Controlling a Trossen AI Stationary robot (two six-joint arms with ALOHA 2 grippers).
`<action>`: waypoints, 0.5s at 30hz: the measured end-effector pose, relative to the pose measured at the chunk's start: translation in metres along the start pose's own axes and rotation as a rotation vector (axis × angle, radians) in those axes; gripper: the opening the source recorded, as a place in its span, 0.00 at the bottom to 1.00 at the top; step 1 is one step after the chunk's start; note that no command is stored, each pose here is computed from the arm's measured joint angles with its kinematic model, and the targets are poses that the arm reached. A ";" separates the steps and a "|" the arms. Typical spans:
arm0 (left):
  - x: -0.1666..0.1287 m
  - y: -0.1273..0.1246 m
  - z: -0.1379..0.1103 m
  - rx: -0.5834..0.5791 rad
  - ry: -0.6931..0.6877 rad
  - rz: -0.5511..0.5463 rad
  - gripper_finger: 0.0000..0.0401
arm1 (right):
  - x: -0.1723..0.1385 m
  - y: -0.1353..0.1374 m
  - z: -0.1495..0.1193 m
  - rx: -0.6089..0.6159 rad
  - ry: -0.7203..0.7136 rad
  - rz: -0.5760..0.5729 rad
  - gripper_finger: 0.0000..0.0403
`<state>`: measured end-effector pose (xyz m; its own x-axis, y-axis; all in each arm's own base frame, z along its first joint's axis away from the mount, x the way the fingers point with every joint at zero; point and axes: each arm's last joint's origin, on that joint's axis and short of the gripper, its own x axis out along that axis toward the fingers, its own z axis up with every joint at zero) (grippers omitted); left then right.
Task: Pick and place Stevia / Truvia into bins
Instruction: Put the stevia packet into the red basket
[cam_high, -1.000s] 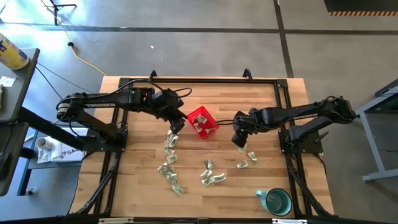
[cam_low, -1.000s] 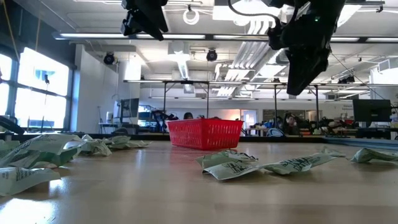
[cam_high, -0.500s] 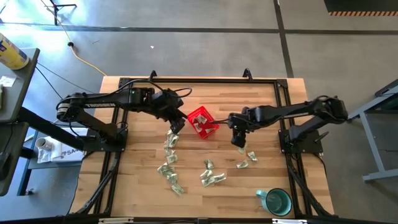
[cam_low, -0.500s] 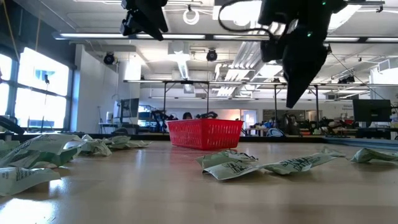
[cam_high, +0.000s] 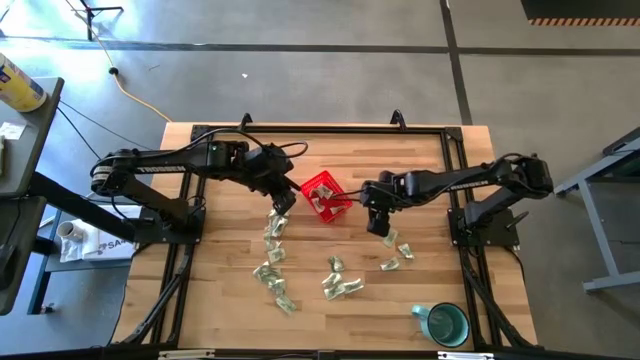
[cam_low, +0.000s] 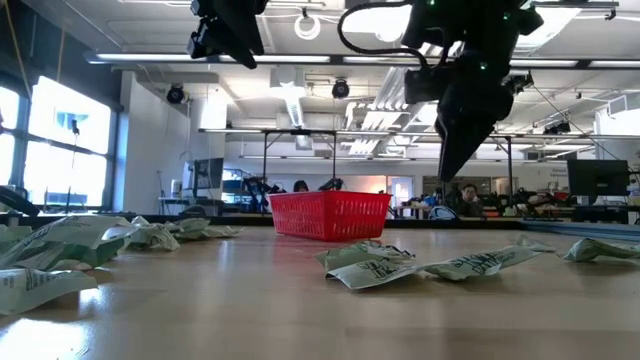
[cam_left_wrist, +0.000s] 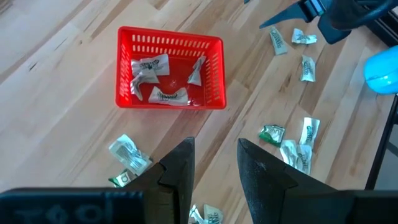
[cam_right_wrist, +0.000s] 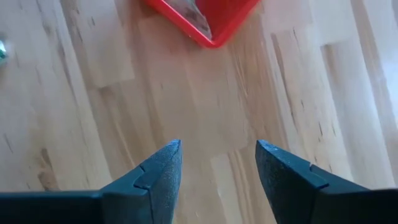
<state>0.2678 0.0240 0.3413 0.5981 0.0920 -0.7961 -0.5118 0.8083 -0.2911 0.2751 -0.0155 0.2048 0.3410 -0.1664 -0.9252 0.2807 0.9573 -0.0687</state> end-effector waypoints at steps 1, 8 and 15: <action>0.000 0.000 0.000 -0.002 0.000 0.000 0.38 | 0.000 0.000 0.001 -0.002 -0.009 0.003 0.49; 0.000 0.000 0.000 -0.017 -0.002 0.002 0.38 | 0.000 0.001 0.005 0.013 -0.051 0.015 0.50; 0.000 -0.002 0.003 -0.019 -0.034 -0.018 0.38 | 0.000 0.002 0.006 0.078 -0.057 0.024 0.50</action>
<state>0.2706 0.0243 0.3436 0.6276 0.0972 -0.7724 -0.5123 0.7986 -0.3158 0.2806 -0.0151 0.2071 0.3980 -0.1588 -0.9035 0.3403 0.9402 -0.0153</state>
